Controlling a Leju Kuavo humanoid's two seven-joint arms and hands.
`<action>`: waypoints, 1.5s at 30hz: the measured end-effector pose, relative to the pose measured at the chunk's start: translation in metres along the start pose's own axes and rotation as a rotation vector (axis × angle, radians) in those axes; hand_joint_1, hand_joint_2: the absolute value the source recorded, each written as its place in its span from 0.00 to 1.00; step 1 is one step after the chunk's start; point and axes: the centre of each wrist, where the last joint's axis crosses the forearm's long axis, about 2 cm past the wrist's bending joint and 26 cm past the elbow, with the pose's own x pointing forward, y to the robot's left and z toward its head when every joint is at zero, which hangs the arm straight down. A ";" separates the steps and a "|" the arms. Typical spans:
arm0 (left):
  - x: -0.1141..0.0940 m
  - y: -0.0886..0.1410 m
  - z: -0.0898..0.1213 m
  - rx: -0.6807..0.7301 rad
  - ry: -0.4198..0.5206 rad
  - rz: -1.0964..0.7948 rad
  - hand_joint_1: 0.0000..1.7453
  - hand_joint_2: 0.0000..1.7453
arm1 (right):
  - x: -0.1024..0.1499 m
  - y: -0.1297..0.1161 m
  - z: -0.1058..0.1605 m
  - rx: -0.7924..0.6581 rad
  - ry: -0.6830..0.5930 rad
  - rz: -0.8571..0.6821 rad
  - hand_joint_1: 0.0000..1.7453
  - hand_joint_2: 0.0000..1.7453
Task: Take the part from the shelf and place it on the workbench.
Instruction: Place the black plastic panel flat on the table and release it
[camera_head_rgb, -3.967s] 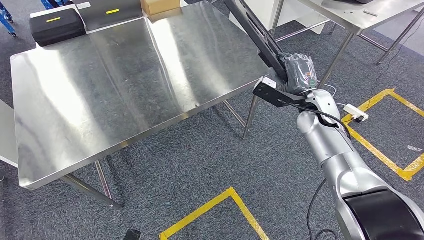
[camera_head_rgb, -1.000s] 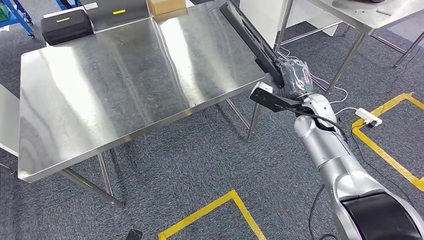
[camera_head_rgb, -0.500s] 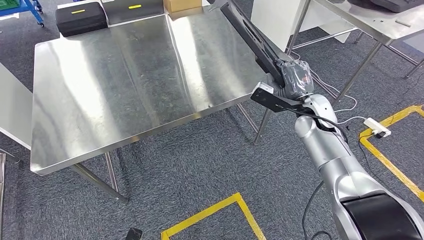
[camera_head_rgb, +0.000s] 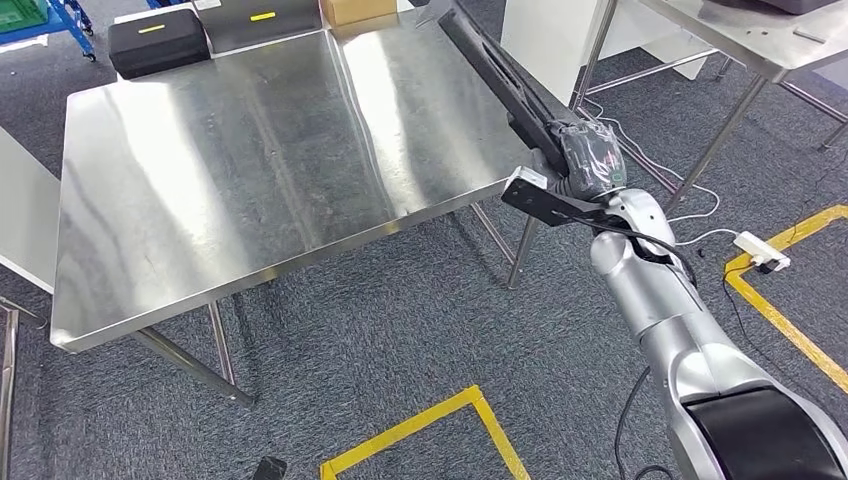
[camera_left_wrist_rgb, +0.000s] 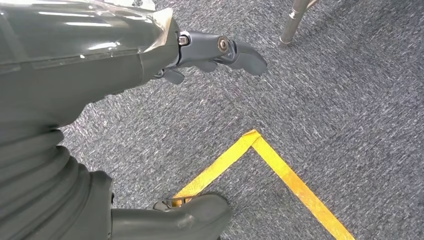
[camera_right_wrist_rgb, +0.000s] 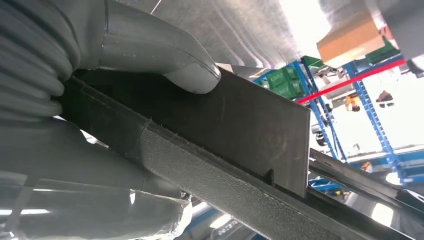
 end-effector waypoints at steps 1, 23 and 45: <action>0.000 0.000 0.000 0.000 0.000 0.001 0.00 1.00 | 0.000 0.000 0.000 0.003 -0.003 0.004 1.00 1.00; -0.004 0.002 0.001 0.004 0.004 0.007 0.00 1.00 | 0.013 0.012 -0.002 0.060 -0.030 -0.013 1.00 1.00; 0.002 0.002 -0.002 -0.003 -0.017 0.005 0.00 1.00 | 0.015 0.018 0.001 0.128 -0.030 -0.064 1.00 1.00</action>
